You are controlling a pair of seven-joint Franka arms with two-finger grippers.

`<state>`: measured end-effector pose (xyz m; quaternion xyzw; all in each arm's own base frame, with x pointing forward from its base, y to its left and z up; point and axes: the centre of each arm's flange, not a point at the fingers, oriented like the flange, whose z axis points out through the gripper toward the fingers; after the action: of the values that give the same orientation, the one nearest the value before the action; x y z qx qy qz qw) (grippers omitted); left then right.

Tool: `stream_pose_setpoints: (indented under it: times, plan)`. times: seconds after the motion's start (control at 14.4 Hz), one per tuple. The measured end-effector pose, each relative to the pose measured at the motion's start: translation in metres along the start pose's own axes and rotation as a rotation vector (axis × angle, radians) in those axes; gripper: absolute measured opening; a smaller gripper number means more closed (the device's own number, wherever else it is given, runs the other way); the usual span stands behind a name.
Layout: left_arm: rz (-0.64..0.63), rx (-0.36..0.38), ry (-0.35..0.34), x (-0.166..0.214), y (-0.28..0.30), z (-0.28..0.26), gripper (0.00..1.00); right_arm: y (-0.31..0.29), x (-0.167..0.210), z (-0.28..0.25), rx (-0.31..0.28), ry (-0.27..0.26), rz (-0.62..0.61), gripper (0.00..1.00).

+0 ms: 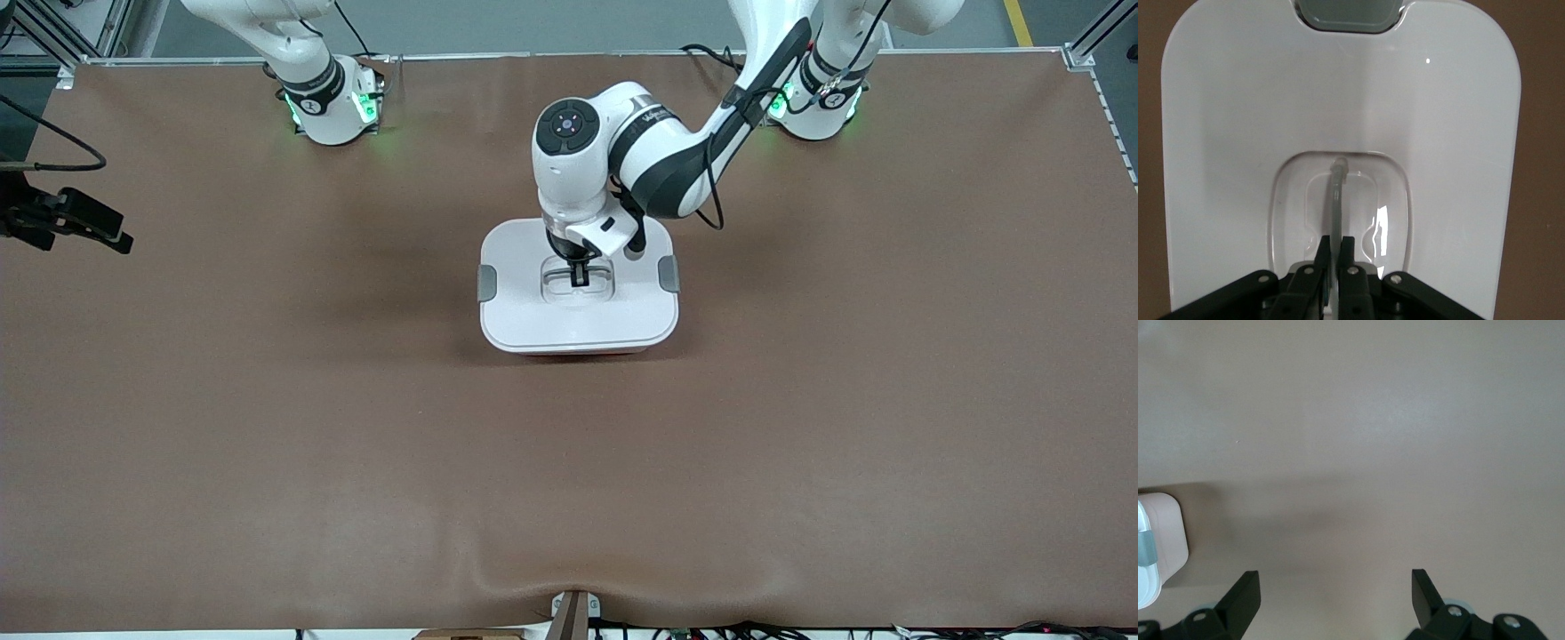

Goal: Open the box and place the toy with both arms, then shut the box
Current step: 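Press the lid down onto the container with the left gripper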

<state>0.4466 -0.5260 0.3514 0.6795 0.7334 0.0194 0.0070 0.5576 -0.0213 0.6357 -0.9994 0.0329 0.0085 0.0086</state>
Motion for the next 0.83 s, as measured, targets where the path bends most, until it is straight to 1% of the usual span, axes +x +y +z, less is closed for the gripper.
stream_pose_setpoints:
  times: [0.83]
  plan:
    - [-0.008,-0.009,0.003,0.0003,0.0007,0.0002,0.07,-0.0016,-0.0011,0.0012,0.005,-0.012,-0.002,1.00]
